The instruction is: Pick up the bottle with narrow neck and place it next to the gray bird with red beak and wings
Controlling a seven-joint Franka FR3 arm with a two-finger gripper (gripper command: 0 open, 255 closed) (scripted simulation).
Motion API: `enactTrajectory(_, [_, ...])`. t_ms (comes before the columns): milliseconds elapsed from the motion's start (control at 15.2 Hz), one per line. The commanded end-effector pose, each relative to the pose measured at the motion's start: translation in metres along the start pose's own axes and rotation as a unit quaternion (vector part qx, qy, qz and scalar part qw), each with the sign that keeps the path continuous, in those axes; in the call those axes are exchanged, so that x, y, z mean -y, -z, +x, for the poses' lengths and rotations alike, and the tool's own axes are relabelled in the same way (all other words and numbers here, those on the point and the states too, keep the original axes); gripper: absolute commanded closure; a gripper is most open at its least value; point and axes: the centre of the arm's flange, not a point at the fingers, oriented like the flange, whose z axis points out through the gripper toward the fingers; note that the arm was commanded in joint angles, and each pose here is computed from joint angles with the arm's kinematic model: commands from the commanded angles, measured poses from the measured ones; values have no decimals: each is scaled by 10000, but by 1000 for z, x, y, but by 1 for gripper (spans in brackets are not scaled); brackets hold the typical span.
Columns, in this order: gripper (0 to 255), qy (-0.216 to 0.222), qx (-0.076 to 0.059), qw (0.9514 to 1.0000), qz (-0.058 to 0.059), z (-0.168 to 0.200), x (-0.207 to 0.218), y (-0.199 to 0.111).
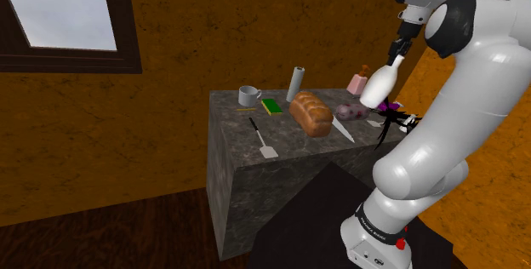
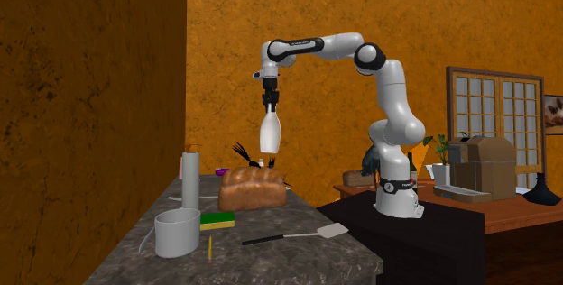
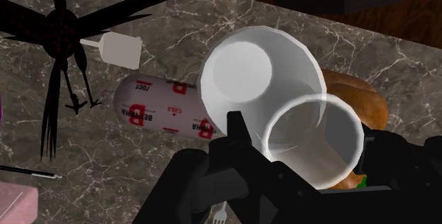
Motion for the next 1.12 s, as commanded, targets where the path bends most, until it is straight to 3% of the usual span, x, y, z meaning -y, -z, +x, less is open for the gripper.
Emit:
enactTrajectory(0, [255, 1, -3, 10000, -4, 0, 0, -10])
enactTrajectory(1056, [255, 1, -3, 10000, -4, 2, 0, -95])
